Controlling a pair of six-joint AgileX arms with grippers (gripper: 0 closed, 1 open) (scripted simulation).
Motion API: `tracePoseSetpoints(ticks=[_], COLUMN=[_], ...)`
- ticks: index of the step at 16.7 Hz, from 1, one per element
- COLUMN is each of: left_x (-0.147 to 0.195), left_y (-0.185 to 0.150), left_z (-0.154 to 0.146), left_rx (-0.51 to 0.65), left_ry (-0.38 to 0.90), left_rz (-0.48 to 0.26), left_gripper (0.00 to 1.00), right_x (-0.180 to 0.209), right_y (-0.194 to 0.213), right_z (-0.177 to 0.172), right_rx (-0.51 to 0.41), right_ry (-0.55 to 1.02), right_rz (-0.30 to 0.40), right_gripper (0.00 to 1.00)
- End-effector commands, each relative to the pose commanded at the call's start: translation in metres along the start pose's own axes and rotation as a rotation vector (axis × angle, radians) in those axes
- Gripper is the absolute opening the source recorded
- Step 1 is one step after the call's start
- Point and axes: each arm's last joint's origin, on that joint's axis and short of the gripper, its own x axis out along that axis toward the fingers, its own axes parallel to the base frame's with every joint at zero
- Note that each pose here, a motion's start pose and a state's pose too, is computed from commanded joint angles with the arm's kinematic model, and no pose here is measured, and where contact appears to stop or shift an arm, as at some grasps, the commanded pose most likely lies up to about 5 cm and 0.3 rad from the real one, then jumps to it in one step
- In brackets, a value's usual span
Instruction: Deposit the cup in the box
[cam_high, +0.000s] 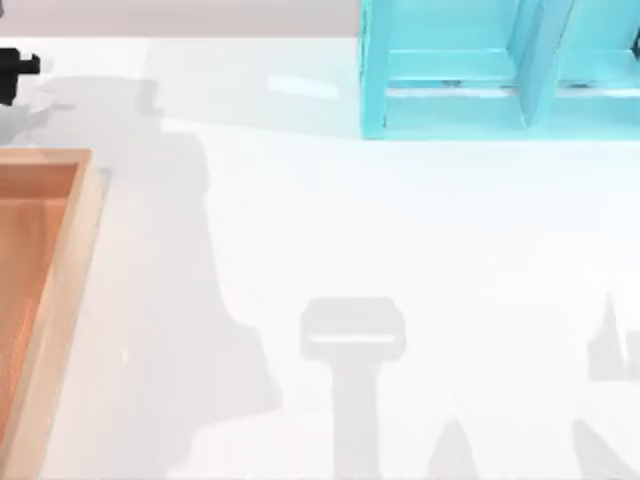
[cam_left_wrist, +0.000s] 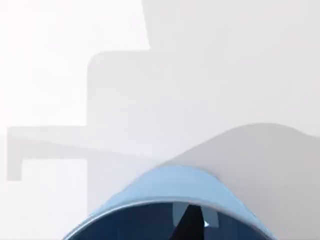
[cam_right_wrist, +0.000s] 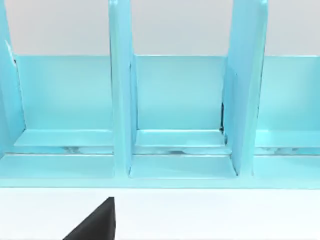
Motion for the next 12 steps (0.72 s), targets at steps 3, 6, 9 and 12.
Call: tracePoseSetpoints(ticks=[3,6,9,12], left_x=[0.0000,0.0000,0.0000,0.0000], left_y=[0.0000,0.0000,0.0000,0.0000], left_z=[0.0000,0.0000,0.0000,0.0000], left_rx=[0.000,0.000,0.000,0.000], left_ry=[0.000,0.000,0.000,0.000], left_rz=[0.000,0.000,0.000,0.000], left_gripper=[0.10,0.00,0.00,0.00], right_x=[0.0000,0.0000,0.0000,0.0000], right_y=[0.0000,0.0000,0.0000,0.0000], right_z=[0.0000,0.0000,0.0000,0.0000], right_rx=[0.000,0.000,0.000,0.000], right_ry=[0.000,0.000,0.000,0.000], right_rz=[0.000,0.000,0.000,0.000], right_gripper=[1.00,1.00,1.00,1.00])
